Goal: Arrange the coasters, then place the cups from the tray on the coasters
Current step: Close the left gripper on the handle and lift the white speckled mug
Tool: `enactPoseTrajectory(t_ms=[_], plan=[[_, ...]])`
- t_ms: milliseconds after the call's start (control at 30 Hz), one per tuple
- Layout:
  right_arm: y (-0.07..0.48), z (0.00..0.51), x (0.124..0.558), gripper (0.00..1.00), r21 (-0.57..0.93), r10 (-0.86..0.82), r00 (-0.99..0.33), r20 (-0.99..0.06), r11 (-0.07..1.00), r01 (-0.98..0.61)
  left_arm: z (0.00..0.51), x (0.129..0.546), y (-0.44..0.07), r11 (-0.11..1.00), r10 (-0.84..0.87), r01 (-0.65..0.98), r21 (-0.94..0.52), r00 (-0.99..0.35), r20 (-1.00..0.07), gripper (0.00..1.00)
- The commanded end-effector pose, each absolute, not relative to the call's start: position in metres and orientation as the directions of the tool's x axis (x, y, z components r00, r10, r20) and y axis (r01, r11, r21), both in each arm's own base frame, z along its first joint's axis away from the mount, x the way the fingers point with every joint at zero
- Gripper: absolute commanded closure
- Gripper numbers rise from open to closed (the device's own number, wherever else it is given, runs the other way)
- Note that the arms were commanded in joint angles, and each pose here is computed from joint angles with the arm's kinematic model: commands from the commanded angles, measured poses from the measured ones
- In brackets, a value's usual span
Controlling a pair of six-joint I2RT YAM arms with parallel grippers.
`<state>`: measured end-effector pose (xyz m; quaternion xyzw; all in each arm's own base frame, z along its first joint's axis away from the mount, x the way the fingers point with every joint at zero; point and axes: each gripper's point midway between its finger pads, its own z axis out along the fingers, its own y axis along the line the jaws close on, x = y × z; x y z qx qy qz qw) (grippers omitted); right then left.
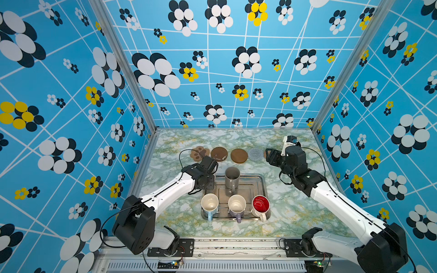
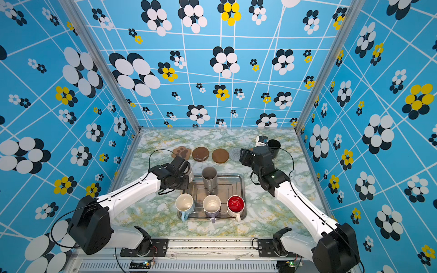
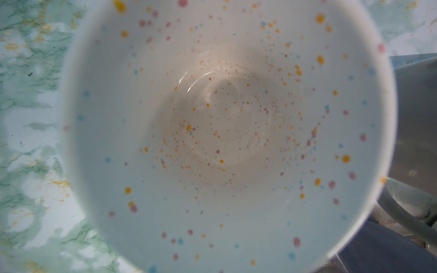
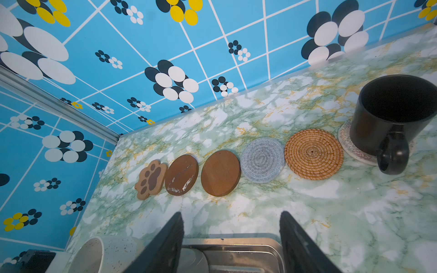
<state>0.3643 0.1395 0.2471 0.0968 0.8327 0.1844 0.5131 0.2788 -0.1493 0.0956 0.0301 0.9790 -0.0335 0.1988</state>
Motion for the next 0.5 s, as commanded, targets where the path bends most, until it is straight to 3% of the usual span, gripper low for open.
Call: enactPoseTrajectory(t_ms=[0,467], plan=[[0.143,0.249,0.365,0.34,0.394,0.333,-0.456,-0.826,0.918,-0.044,0.125,0.299,-0.154,0.996,0.012,0.056,-0.076,-0.872,-0.489,1.0],[0.144,0.248,0.365,0.34,0.389,0.323,-0.462,-0.826,0.92,-0.052,0.153,0.338,-0.152,0.995,-0.022,0.032,-0.091,-0.844,-0.536,1.0]])
